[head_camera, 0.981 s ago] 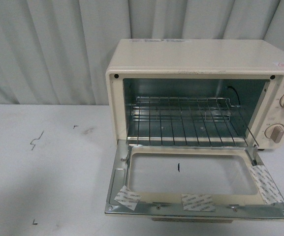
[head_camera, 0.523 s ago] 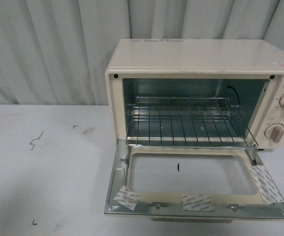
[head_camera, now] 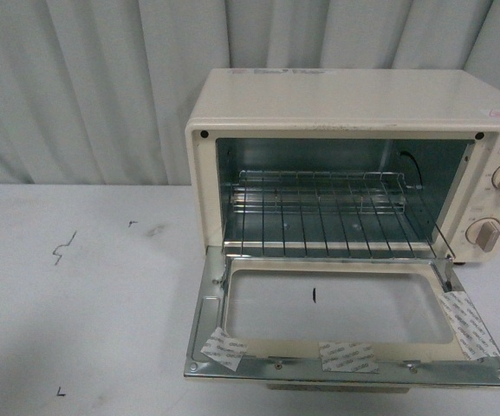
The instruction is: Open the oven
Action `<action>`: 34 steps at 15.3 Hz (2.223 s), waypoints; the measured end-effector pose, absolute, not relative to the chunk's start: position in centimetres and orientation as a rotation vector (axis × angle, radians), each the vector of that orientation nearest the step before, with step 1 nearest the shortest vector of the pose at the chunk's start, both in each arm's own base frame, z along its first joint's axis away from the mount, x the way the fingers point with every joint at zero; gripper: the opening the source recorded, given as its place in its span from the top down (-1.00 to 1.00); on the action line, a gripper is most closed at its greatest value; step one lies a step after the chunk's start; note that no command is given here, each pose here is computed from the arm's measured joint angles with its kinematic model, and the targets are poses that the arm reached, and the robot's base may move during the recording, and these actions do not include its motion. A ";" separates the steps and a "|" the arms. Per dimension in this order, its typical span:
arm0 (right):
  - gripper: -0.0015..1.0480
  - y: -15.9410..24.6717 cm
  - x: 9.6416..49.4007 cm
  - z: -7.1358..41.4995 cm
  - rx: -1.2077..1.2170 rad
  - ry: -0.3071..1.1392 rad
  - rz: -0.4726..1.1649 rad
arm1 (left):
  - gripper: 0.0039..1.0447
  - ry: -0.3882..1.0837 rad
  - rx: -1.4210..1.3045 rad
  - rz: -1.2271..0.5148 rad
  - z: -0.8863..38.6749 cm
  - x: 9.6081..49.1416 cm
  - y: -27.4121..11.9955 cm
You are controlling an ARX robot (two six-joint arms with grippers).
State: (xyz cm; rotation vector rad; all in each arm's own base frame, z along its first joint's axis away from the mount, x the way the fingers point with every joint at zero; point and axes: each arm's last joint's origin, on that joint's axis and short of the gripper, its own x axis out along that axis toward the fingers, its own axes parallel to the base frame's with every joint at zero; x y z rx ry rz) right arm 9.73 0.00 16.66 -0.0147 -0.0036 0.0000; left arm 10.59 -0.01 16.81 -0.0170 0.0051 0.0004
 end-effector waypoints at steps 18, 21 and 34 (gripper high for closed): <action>-0.87 0.0 9.7 16.7 -0.015 -0.004 0.000 | -0.87 0.000 -0.016 -0.001 16.6 9.7 0.0; -0.87 0.0 9.7 16.7 -0.015 -0.004 0.000 | -0.88 0.000 -0.016 -0.001 16.6 9.7 0.0; -0.87 0.0 9.7 16.6 -0.015 -0.002 0.000 | -0.88 0.000 -0.016 -0.001 16.6 9.7 0.0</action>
